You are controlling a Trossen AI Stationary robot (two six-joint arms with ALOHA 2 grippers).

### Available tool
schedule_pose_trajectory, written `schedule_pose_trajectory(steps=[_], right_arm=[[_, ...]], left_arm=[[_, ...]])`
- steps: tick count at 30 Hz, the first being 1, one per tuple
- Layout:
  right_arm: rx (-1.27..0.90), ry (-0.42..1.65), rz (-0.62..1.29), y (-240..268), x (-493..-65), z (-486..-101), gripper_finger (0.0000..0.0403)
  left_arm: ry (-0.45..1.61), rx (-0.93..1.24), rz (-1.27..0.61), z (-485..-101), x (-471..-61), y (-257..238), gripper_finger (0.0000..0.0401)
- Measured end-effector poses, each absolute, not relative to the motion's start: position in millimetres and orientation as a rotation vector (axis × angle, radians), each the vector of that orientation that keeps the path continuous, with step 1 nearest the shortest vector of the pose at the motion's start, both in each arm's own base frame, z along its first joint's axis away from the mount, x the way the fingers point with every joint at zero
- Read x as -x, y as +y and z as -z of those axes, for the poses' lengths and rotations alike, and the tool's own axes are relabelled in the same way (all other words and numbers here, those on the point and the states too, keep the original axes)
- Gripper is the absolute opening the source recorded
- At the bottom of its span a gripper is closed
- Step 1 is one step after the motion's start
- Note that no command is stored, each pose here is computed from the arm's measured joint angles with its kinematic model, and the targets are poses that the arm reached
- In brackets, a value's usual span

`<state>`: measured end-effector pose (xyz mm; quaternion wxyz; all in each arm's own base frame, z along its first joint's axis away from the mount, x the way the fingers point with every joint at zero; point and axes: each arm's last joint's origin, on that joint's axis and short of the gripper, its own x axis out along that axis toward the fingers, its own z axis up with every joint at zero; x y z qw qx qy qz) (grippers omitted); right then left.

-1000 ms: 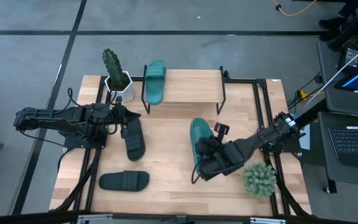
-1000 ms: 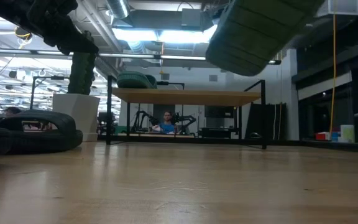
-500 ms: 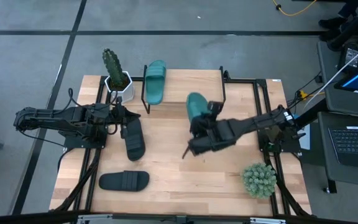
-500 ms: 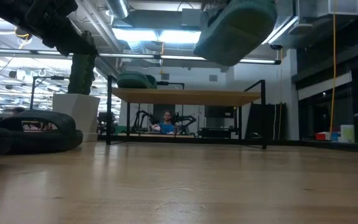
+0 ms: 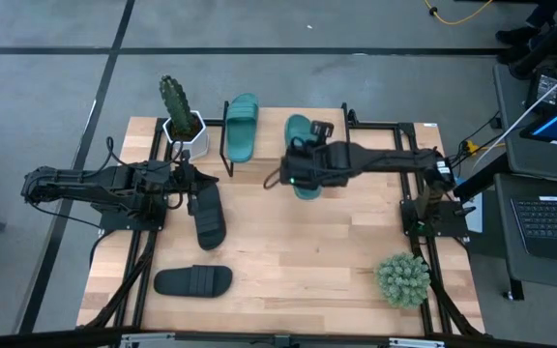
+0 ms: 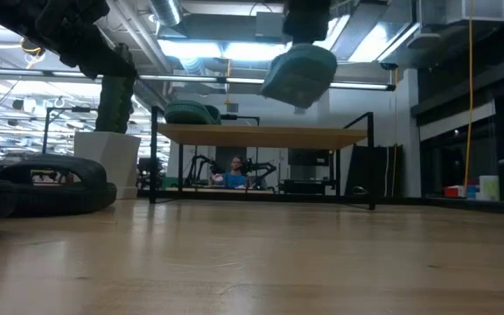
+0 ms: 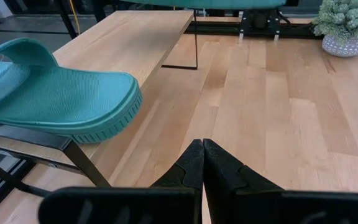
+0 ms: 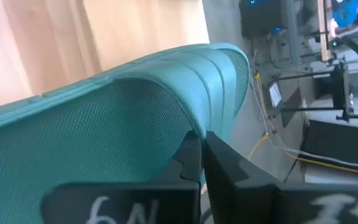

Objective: Pick and place slides into the shelf
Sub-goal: Put the green slipper on the shelf

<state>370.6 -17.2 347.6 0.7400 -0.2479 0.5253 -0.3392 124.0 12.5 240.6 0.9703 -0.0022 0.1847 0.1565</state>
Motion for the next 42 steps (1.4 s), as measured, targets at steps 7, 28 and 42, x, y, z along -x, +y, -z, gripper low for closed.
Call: schedule_pose_trajectory(steps=[7,28,42], right_arm=[[0.527,1.131,0.796,-50.8,-375.3,-350.7,0.0006],[0.482,0.995,0.787,-101.3,-390.1,-358.0,0.0006],[0.47,0.962,0.678,-120.0,-405.5,-351.3,0.0006]], left_arm=[[0.373,0.004,-0.316,-240.6,-124.0,12.5,0.0],[0.323,-0.047,-0.306,-246.0,-125.9,12.6,0.0],[0.287,-0.095,-0.3,-249.9,-127.3,12.7,0.0]])
